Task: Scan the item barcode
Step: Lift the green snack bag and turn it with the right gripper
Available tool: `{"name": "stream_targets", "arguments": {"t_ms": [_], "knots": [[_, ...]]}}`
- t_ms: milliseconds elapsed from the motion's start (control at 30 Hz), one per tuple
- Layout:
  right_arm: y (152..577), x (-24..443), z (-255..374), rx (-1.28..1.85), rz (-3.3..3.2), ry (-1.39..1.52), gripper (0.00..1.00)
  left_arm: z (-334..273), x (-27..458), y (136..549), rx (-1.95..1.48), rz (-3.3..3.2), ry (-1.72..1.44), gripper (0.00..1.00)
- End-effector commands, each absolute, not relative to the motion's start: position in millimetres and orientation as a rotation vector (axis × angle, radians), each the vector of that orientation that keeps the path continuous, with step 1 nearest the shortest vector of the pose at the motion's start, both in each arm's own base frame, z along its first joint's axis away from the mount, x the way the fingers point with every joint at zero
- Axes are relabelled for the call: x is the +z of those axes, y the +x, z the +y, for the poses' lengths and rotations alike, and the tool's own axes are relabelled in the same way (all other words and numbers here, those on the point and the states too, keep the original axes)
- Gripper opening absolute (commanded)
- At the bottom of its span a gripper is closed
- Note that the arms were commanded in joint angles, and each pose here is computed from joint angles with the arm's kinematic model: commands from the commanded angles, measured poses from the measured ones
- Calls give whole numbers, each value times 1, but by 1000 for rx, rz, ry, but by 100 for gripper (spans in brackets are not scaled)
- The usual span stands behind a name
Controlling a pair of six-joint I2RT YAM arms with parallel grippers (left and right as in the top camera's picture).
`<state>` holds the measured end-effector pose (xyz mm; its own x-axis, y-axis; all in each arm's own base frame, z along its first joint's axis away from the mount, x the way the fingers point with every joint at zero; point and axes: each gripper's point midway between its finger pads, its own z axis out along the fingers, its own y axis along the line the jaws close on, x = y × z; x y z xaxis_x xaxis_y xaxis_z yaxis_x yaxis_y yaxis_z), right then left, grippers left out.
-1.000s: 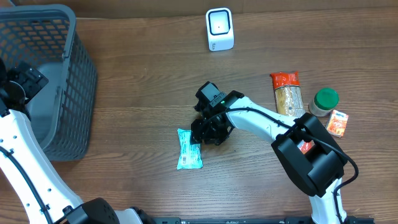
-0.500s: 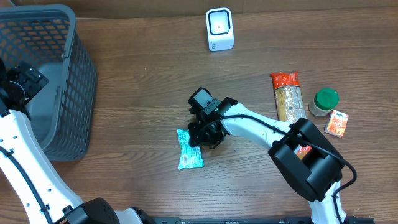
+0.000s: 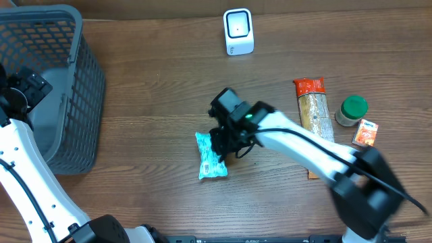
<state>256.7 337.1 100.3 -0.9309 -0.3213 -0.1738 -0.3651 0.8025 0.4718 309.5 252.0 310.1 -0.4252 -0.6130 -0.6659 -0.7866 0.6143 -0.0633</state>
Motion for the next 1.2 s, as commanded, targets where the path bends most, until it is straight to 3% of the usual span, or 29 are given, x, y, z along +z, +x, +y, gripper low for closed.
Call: {"name": "stream_targets", "arguments": {"t_ms": [0, 167, 400, 1167], "knots": [[257, 165, 320, 847, 2751, -570, 4, 252, 318, 313, 339, 2154, -1097, 100], [249, 216, 287, 876, 2678, -490, 4, 252, 318, 313, 338, 2154, -1096, 100], [225, 250, 263, 986, 2677, -406, 4, 252, 318, 313, 338, 2154, -1096, 100], [225, 269, 251, 1077, 2633, -364, 4, 252, 318, 313, 339, 2154, -1097, 100]]}}
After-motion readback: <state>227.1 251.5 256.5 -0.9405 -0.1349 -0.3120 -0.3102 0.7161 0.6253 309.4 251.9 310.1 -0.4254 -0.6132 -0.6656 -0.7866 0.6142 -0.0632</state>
